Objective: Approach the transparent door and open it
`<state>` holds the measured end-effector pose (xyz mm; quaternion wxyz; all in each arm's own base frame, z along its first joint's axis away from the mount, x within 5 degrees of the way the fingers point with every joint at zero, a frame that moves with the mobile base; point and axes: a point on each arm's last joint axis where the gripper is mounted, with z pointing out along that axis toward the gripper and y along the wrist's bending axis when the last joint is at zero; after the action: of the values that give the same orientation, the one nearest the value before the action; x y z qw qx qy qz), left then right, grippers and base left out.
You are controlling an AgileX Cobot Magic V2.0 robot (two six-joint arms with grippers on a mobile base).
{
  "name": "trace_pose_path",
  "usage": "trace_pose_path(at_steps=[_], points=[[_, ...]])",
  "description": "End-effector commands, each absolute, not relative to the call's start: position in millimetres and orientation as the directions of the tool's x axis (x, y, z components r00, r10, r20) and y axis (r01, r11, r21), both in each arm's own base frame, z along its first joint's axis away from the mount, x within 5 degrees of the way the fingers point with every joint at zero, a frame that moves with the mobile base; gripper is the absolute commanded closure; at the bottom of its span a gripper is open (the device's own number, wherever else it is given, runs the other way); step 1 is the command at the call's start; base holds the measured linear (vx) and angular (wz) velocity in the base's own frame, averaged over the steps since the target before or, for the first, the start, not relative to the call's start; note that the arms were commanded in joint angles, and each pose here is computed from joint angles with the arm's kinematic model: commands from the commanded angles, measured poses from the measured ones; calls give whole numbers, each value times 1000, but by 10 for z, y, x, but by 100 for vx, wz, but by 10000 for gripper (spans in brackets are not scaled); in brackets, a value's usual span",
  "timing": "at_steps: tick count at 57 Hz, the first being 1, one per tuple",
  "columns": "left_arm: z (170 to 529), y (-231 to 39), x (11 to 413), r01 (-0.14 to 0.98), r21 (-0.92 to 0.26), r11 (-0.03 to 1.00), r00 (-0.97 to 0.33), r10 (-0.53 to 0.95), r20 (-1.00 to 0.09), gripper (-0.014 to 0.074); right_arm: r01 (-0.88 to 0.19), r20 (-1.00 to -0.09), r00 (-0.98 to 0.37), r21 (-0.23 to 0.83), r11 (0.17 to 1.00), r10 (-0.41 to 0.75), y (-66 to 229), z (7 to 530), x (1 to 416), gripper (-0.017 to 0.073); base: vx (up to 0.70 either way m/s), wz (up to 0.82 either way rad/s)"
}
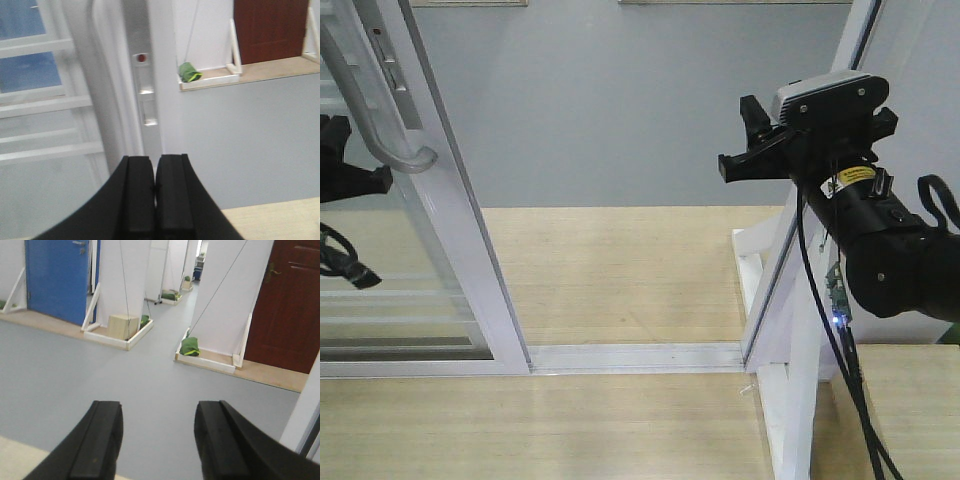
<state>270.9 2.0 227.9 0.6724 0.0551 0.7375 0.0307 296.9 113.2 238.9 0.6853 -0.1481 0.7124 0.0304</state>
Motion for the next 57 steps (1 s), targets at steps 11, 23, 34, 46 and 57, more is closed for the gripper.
trace_pose_path(at_steps=[11, 23, 34, 46, 57], points=[[2474, -57, 2199, 98, 65, 993, -2, 65, -998, 477, -337, -978, -76, -157, 928, -193, 1034, 2951, 2585, 216, 0, 0], [2491, -54, 1783, 90, 73, 993, -88, 81, -993, 476, -403, -969, -152, -121, 907, -196, 920, 3220, 2172, 322, 0, 0], [2551, -73, 1432, 92, 61, 994, -105, 70, -992, 476, -429, -967, -168, -102, 898, -190, 852, 3345, 1948, 389, 0, 0], [2636, -72, 1175, 78, 49, 996, -87, 56, -995, 476, -433, -973, -149, -95, 897, -175, 808, 3430, 1826, 452, 0, 0], [2648, -81, 1050, 81, 28, 996, -94, 36, -995, 476, -412, -980, -142, -70, 908, -140, 727, 3243, 1674, 505, 0, 0]])
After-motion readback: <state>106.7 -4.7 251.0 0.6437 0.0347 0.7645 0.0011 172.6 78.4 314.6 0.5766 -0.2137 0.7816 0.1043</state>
